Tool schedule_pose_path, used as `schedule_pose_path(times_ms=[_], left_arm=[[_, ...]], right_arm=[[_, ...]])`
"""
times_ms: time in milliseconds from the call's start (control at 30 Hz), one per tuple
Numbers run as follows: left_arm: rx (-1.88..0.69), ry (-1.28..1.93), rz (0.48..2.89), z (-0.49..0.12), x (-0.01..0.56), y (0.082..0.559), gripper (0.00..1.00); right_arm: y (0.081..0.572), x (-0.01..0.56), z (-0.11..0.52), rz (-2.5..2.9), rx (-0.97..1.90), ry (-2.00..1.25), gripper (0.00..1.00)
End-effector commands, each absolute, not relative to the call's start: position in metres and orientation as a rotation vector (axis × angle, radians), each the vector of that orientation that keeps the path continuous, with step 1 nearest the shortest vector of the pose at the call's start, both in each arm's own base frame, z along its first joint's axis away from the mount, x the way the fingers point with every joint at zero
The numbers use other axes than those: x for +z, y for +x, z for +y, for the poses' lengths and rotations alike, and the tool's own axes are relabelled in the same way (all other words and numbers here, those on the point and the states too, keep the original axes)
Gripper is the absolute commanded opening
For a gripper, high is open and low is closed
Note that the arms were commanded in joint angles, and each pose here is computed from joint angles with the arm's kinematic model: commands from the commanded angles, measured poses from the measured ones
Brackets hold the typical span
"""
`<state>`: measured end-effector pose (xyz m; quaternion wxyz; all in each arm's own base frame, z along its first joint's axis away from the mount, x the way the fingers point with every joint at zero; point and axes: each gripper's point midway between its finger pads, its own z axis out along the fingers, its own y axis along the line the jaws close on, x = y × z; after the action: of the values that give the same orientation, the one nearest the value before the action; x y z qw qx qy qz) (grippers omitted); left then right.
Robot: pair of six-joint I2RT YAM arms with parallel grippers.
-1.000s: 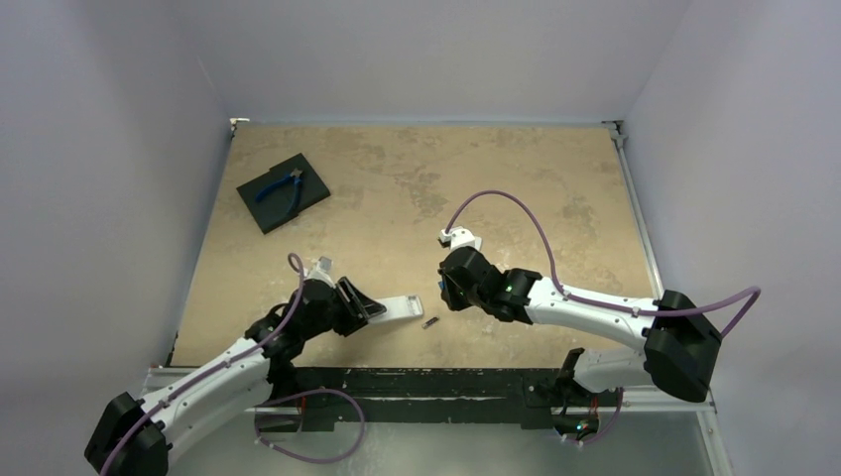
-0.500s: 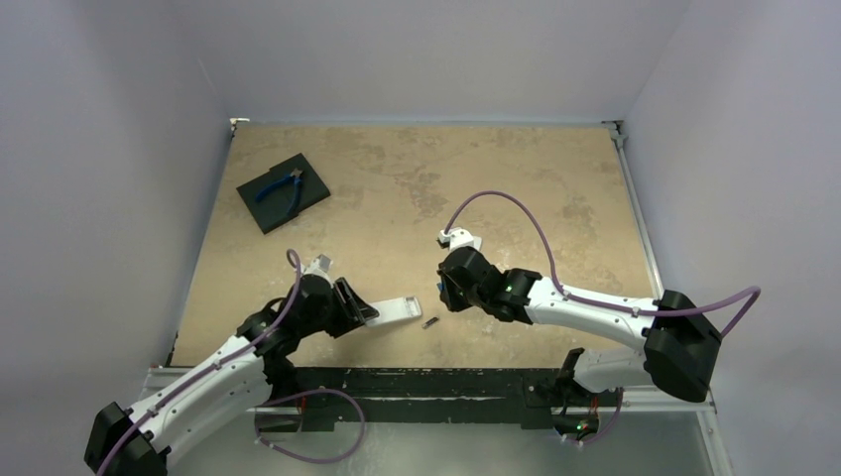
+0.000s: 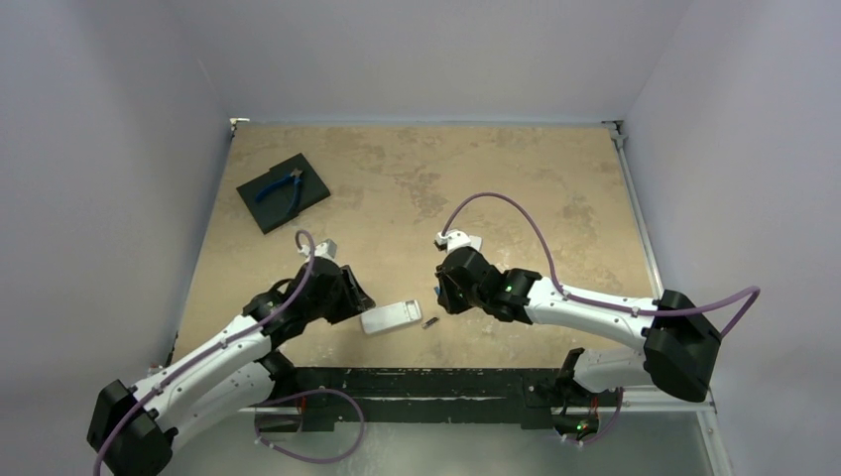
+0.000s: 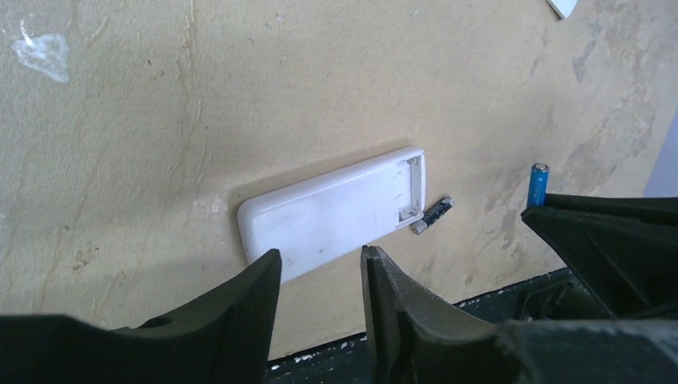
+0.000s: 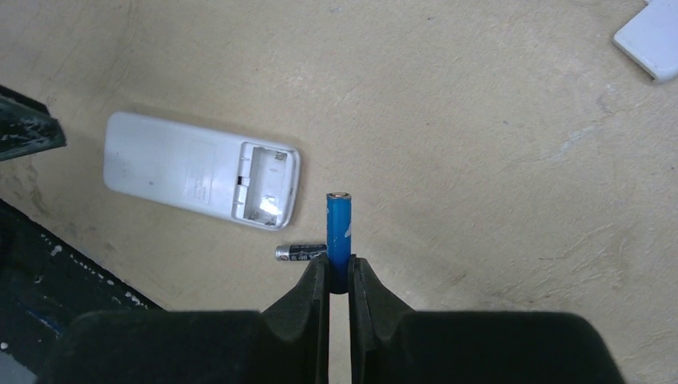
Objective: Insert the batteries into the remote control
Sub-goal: Place the remote control at the center of the board, then adjust the remote control at the center of the board.
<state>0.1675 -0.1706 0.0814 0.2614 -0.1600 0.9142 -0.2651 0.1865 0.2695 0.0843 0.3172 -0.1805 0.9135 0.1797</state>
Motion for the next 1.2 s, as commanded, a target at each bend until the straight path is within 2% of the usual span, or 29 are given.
schedule_pose_path(times_ms=[0, 233, 567, 1167], left_arm=[[-0.701, -0.309, 2.41, -0.18, 0.095, 0.188, 0.39], [-0.656, -0.266, 2.384, -0.186, 0.092, 0.208, 0.25], [-0.567, -0.205, 2.402, -0.189, 0.078, 0.225, 0.0], [-0.489, -0.139, 2.528, -0.184, 0.032, 0.215, 0.0]], right_arm=[[0.18, 0.097, 0.287, 2.362, 0.594, -0.537, 0.0], [0.153, 0.091, 0.306, 2.37, 0.653, -0.657, 0.0], [0.154, 0.083, 0.309, 2.391, 0.606, -0.655, 0.0], [0.162, 0.077, 0.318, 2.427, 0.544, -0.649, 0.0]])
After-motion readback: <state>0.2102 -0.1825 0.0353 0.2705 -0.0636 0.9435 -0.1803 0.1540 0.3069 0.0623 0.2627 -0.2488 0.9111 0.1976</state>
